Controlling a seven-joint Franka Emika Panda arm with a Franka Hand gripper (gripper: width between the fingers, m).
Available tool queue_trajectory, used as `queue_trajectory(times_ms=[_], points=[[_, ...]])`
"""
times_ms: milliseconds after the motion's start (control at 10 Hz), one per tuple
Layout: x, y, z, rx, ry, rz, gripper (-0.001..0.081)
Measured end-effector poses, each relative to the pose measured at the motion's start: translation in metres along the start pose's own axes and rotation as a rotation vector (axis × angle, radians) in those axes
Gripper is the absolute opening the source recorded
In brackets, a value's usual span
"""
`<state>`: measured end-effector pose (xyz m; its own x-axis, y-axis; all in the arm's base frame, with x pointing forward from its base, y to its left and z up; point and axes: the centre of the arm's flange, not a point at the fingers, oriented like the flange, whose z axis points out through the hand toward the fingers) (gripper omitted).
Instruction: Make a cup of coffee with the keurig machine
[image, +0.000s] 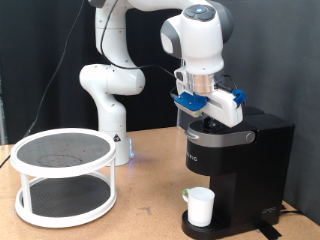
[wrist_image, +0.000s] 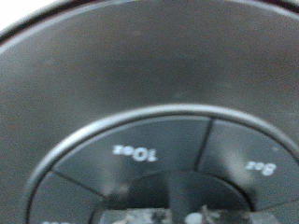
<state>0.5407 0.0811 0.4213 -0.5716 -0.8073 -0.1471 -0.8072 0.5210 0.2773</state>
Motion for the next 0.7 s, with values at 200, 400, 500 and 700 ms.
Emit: queue_trajectory(times_ms=[200,400,500,700], points=[[-0.002,0.005,0.001,0.01,-0.028,-0.085,0.0],[-0.001,0.016,0.002,0.005,-0.069,-0.156,0.0],[-0.001,0.022,-0.002,0.009,-0.095,-0.175,0.0],[-0.001,0.026,-0.02,0.122,-0.177,-0.142,0.0]])
